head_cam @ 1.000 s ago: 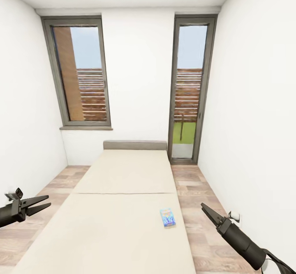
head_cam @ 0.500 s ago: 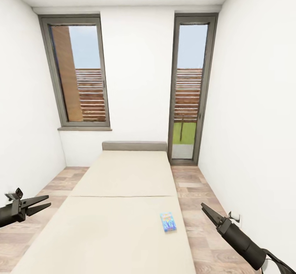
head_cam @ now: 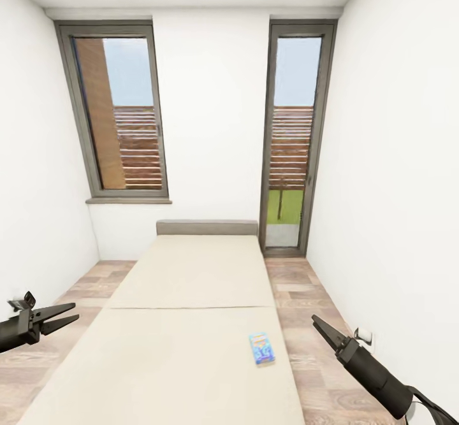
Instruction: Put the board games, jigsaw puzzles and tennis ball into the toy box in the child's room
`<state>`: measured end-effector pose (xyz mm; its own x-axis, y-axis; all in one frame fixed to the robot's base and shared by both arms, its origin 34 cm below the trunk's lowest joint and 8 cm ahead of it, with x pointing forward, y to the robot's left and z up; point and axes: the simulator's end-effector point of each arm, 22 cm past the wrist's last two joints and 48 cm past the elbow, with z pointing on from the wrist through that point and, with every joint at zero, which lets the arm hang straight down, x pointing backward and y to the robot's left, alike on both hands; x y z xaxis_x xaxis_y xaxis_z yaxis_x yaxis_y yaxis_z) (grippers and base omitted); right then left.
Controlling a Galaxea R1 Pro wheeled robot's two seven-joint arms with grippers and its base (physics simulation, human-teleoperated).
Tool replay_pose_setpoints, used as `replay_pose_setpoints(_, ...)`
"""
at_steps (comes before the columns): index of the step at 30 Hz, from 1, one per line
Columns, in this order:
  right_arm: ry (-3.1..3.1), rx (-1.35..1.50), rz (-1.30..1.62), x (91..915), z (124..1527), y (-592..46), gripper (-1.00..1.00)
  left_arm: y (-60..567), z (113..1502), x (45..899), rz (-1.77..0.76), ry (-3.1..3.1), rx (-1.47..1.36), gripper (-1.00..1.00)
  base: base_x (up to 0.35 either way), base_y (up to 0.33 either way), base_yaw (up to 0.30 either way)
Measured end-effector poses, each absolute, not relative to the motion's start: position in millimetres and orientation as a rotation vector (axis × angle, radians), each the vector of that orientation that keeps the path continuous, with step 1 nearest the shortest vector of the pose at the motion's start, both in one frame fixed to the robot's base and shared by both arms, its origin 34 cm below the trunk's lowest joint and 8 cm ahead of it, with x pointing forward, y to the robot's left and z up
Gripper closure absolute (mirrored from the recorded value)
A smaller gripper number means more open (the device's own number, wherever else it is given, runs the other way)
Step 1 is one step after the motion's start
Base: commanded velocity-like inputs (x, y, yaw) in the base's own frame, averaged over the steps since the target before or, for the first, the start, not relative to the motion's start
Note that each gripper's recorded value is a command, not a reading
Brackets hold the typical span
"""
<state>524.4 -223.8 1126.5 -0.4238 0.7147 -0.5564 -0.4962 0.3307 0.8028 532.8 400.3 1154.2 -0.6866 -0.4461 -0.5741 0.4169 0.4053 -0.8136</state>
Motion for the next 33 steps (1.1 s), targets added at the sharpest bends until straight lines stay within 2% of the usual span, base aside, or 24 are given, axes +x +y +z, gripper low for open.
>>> replay_pose_setpoints(10,1.481,0.21,1.365,524.3,1126.6,-223.8,-1.0,400.3,1154.4,532.6,-1.382,1.873,-0.025,-1.0,0.046,0.0,-0.187)
replay_pose_setpoints(33,1.481,0.209,1.365,524.4,1126.9,-223.7,-1.0,400.3,1154.3,532.7,-1.382,1.873,-0.025,-1.0,0.075,-0.021,-0.012)
